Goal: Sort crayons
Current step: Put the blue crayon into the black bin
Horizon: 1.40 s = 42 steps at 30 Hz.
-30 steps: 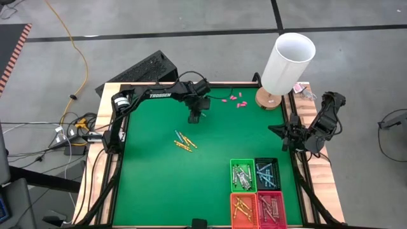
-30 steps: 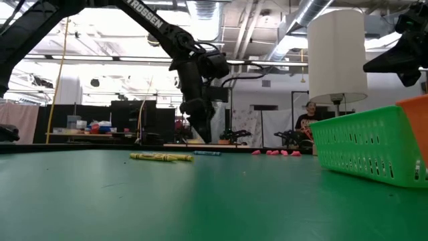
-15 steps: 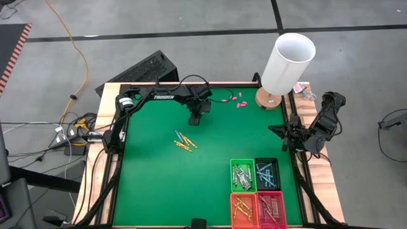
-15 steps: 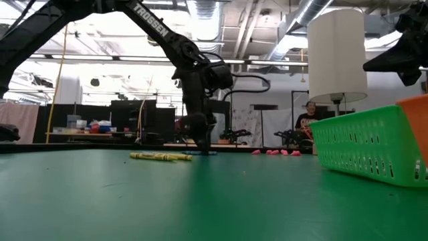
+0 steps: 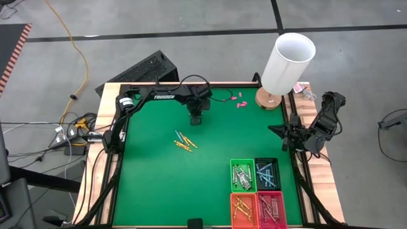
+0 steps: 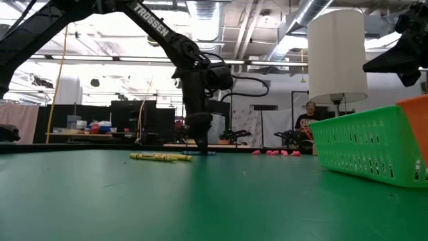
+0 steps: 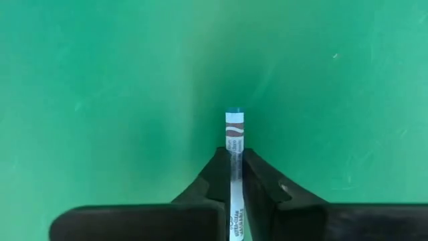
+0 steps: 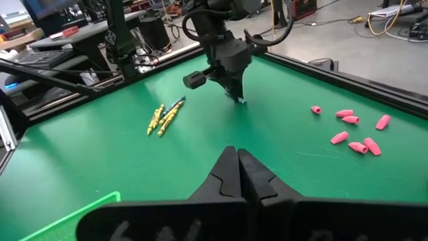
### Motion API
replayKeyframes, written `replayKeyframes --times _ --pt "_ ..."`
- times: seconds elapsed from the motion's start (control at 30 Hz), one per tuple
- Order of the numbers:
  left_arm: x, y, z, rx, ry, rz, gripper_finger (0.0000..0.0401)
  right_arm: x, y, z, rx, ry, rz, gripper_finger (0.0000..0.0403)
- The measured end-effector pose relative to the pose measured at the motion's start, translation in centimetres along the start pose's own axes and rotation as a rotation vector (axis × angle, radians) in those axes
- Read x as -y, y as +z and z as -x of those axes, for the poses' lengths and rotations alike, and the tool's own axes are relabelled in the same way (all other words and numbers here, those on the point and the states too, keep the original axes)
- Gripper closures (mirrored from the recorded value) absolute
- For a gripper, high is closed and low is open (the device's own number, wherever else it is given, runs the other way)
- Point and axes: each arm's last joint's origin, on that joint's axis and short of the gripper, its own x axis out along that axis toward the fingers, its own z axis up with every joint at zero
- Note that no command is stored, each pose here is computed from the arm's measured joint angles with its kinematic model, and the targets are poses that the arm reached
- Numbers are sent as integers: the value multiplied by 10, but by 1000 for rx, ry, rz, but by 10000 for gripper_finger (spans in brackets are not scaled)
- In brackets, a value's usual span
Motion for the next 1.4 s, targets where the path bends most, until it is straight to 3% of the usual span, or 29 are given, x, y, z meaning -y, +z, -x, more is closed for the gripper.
replayKeyframes --times 0.2,0.5,0.67,0.87,1.1,1.17,1.4 --pt "-4 14 17 18 21 116 399 0 0 0 -1 0 -1 403" --pt "23 63 61 161 46 117 400 0 0 0 -3 2 -2 403" --pt "65 96 87 311 12 125 400 0 0 0 -3 2 -2 403" --pt "137 126 106 547 -64 24 401 0 0 0 -3 2 -12 403" --pt "211 153 137 948 -94 -30 401 0 0 0 0 -2 -18 403" --pt "230 160 137 1092 -118 -35 401 0 0 0 0 -2 -22 403" --pt "282 167 108 1313 -184 -54 401 0 0 0 -3 -3 -33 403"
